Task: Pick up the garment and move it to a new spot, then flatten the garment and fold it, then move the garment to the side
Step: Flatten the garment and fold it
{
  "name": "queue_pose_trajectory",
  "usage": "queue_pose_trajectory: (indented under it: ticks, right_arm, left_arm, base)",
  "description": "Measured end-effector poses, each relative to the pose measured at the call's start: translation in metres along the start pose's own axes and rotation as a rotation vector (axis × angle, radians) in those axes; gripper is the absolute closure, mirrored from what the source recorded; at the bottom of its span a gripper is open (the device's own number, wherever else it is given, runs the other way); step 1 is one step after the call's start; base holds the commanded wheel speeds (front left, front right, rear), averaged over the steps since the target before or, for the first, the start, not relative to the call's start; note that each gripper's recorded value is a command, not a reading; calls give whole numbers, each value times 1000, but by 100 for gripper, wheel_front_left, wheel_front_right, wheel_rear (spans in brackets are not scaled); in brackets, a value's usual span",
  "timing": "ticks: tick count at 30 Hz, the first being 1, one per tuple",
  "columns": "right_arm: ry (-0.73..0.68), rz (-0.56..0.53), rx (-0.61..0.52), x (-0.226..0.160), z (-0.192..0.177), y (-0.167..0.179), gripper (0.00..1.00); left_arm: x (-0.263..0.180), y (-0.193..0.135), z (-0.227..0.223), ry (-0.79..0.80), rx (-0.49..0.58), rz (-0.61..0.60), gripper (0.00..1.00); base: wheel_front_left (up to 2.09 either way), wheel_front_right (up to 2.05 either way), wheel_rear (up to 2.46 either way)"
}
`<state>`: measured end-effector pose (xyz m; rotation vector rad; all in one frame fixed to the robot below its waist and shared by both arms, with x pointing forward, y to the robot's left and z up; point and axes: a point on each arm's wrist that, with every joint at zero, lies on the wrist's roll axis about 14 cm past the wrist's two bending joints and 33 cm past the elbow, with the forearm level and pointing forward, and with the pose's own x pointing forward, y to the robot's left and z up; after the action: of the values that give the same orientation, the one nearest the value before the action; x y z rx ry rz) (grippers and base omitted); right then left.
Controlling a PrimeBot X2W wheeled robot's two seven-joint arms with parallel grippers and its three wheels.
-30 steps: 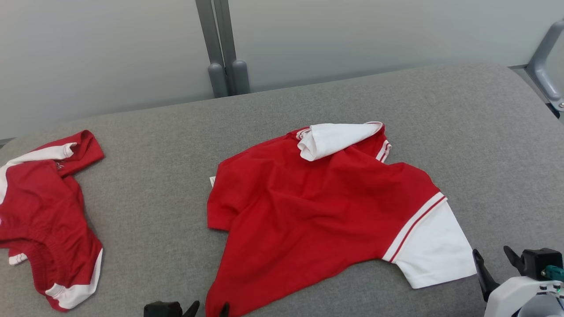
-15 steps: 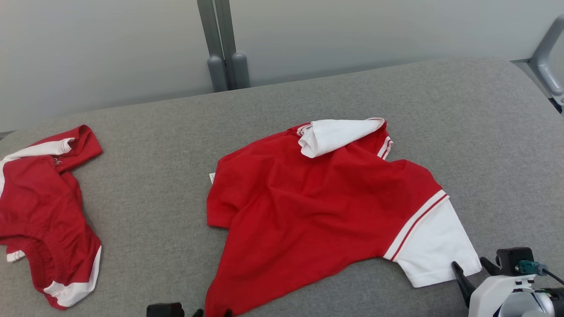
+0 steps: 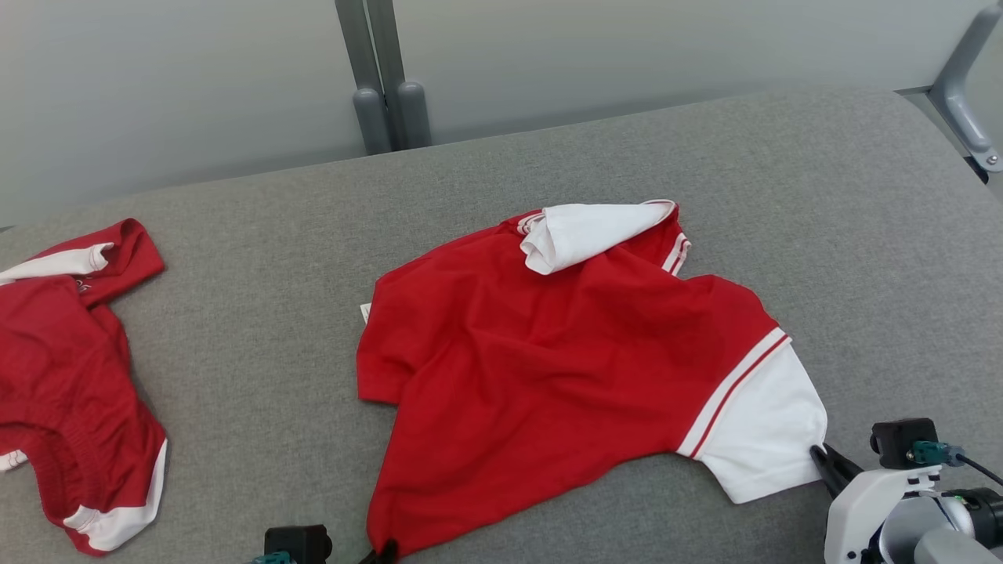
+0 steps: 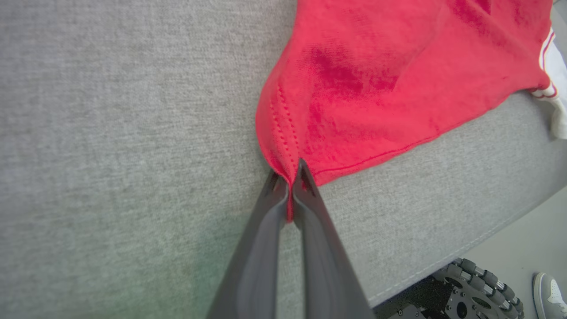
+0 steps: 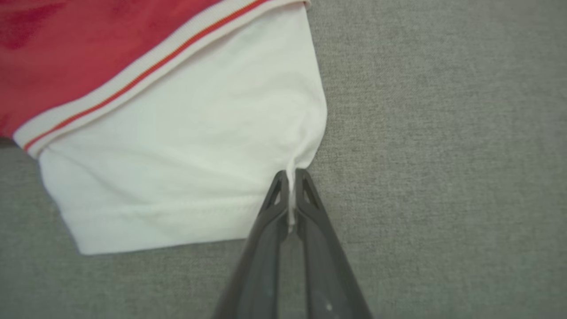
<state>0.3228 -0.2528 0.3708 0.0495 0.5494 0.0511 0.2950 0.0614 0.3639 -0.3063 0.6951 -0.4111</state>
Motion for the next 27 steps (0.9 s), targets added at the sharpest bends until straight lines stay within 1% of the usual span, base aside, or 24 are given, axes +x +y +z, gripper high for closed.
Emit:
queue_pose_trajectory:
  ticks: [2,4,8,10,12,14,16,17,19,20,22,24,26,27]
  right_arm:
    - [-25,2,17,0,6,-1,100]
    - [-90,9,45,0,23,-2,100]
    - [-289,47,170,-8,77,1,100]
    - [-387,82,218,-18,109,1,100]
    - [-501,124,259,-31,150,0,100]
    - [-577,165,270,-41,184,1,100]
    - [-665,217,279,-51,227,3,100]
    - [-694,234,277,-53,243,3,100]
    - [-764,253,232,-57,286,0,100]
    - [-796,270,232,-57,308,-1,100]
    - [-839,278,201,-54,343,-2,100]
    - [-875,264,160,-47,379,-7,100]
    - [-907,250,138,-31,416,-7,100]
    - [-917,249,136,-23,429,-5,100]
  left_arm:
    - [0,-2,4,-11,-15,-9,100]
    - [-1,-7,12,-39,-45,-26,100]
    - [-7,-21,51,-160,-86,-82,100]
    - [-12,-30,77,-230,-85,-118,100]
    - [-19,-37,105,-286,-43,-153,100]
    - [-23,-45,140,-351,13,-187,100]
    - [-27,-55,185,-421,95,-227,100]
    - [-28,-58,203,-448,116,-238,100]
    - [-28,-66,247,-499,183,-267,100]
    - [-26,-69,270,-519,215,-277,100]
    - [-21,-75,309,-557,251,-295,100]
    - [-12,-71,348,-587,308,-263,100]
    - [2,-66,386,-617,312,-240,100]
    - [9,-64,398,-617,313,-226,100]
  base:
    - [0,0,0]
    - [0,0,0]
    - [0,0,0]
    - [0,0,0]
    - [0,0,0]
    - [0,0,0]
    - [0,0,0]
    - [0,0,0]
    - [0,0,0]
    - [0,0,0]
    - [0,0,0]
    - [0,0,0]
    - [0,0,0]
    - [0,0,0]
